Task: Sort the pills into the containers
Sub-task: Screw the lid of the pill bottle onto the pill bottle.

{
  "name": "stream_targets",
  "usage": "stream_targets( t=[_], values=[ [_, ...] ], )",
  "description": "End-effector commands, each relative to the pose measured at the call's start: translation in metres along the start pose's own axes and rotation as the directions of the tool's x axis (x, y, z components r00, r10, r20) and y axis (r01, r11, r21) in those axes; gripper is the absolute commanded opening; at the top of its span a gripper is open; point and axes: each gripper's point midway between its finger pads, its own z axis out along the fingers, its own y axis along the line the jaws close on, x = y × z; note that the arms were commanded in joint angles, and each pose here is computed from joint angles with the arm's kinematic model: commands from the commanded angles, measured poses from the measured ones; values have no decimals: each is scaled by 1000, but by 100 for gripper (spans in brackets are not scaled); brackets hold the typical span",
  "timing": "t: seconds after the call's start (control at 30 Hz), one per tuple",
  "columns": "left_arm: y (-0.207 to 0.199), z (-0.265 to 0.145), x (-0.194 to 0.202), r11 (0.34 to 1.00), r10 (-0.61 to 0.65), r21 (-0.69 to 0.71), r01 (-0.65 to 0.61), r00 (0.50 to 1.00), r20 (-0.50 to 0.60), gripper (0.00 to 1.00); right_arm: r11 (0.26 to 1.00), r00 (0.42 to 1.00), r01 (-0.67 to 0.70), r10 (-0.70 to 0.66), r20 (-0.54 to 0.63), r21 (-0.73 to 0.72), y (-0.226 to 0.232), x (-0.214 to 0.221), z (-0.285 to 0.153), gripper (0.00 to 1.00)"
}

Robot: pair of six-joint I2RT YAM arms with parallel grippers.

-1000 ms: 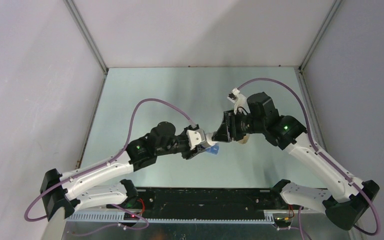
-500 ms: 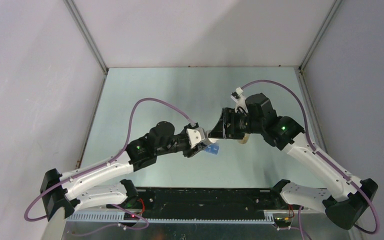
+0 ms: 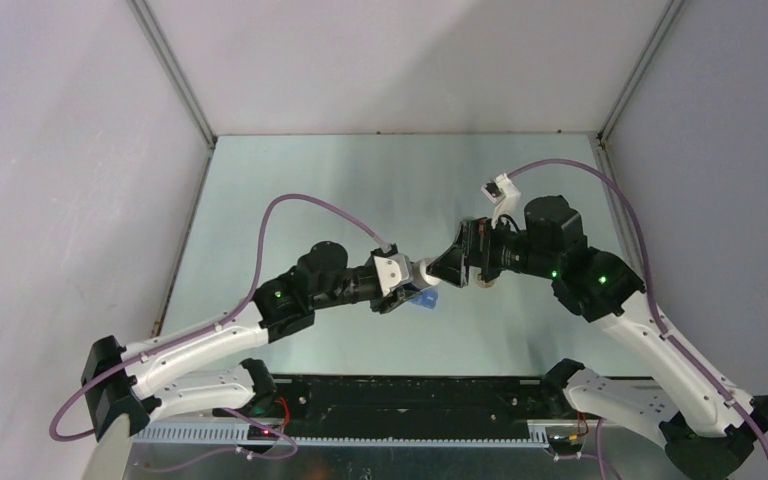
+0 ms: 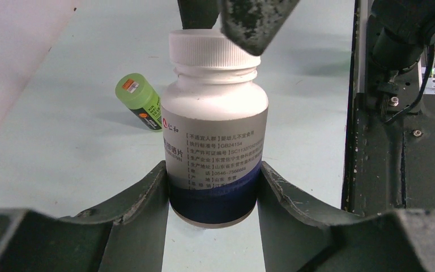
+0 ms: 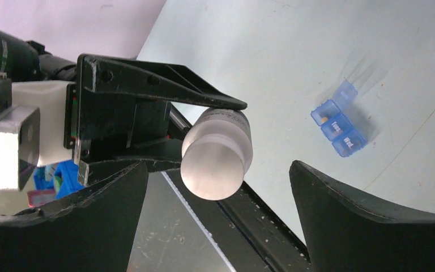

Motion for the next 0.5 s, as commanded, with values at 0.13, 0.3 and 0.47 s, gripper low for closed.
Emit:
stream_targets(
  t=[0.13,0.3,0.47],
  values=[
    [-5,1,-28,999,1,38,-5,995,100,0,968,966,248,-244,89,-38,6,-10,-18,93],
    [-11,0,-30,997,0,74,-7,995,104,0,936,938,343,-338,75,-76,8,-3,-20,83],
    [-16,-1,-33,995,0,102,-10,994,106,0,922,931,364,-360,50,-130,13,3,-16,76]
  ],
)
